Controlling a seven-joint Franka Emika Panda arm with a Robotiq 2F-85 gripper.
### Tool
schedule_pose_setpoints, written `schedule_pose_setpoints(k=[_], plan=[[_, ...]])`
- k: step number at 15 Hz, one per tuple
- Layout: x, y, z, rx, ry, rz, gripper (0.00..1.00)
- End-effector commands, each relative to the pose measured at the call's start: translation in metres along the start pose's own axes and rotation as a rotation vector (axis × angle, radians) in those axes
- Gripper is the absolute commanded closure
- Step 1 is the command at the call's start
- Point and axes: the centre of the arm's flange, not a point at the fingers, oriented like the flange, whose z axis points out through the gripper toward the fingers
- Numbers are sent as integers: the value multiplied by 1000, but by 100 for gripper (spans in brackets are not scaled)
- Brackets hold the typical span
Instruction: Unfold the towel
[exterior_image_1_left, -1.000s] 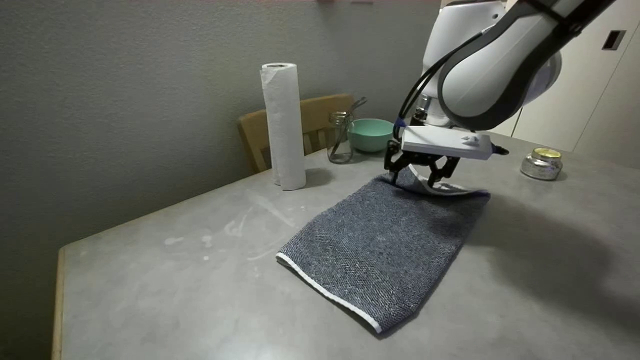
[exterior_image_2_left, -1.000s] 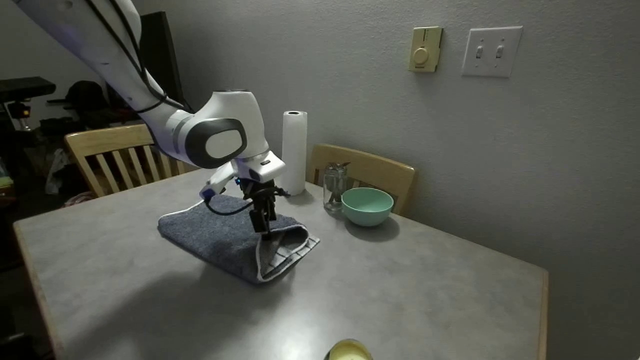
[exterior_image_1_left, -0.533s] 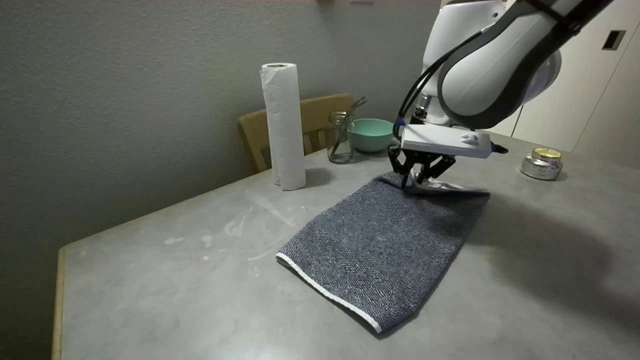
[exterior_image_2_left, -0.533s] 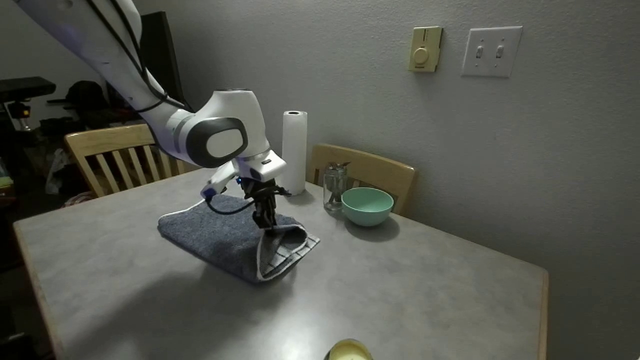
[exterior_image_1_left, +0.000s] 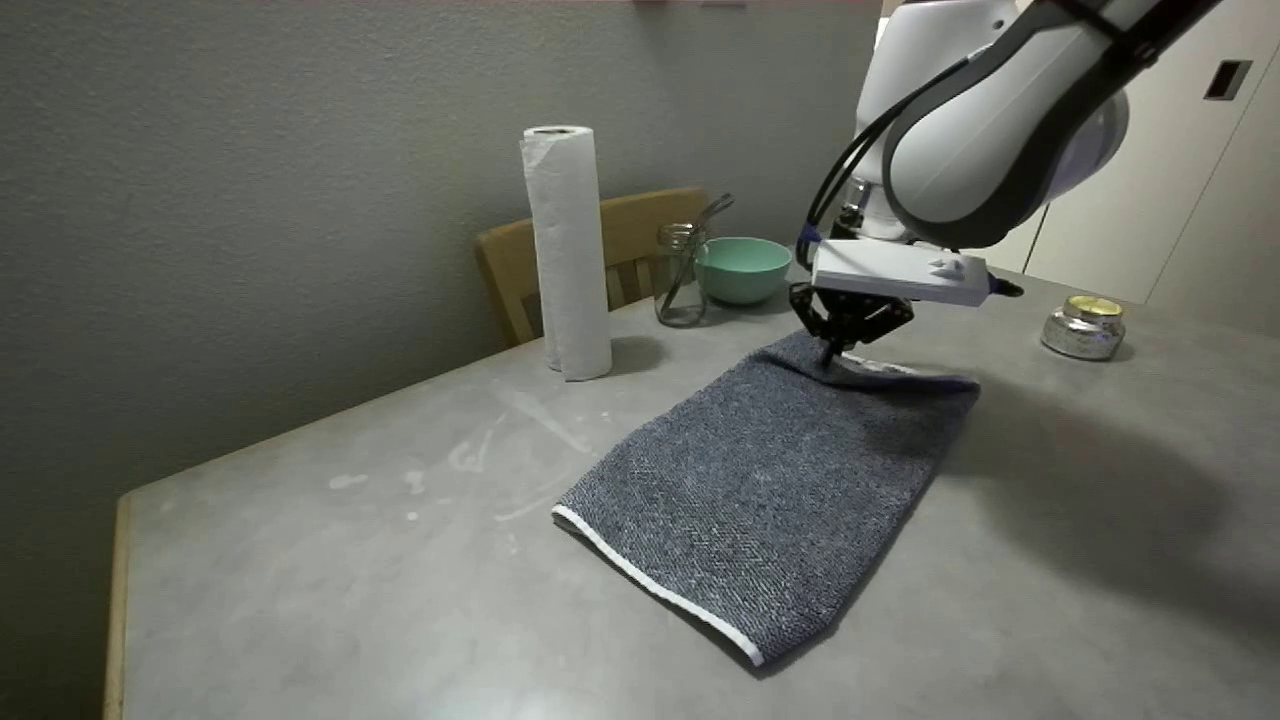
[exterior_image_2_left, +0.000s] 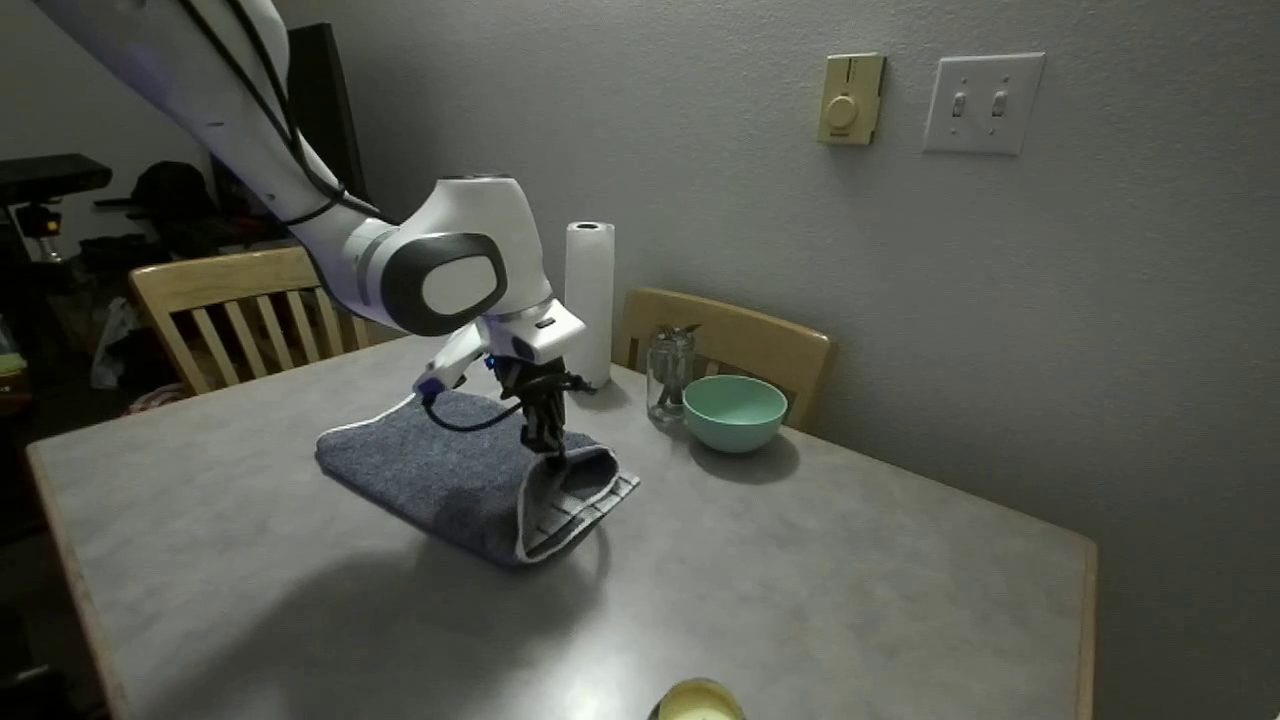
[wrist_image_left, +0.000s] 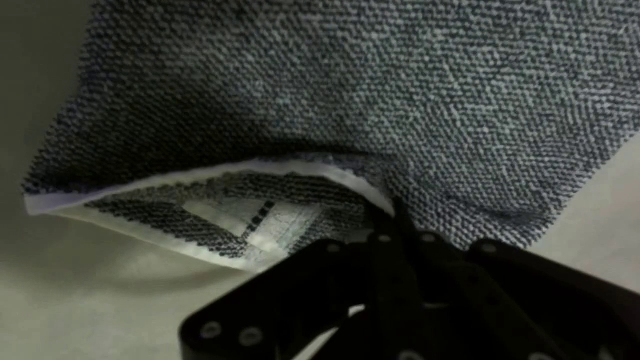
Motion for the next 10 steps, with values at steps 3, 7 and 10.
schedule_pose_setpoints(k=[3, 7, 10], plan=[[37, 34, -18, -15, 57, 63, 100], [57, 43, -14, -30, 71, 78, 98], [57, 41, -5, -34, 56, 72, 72]])
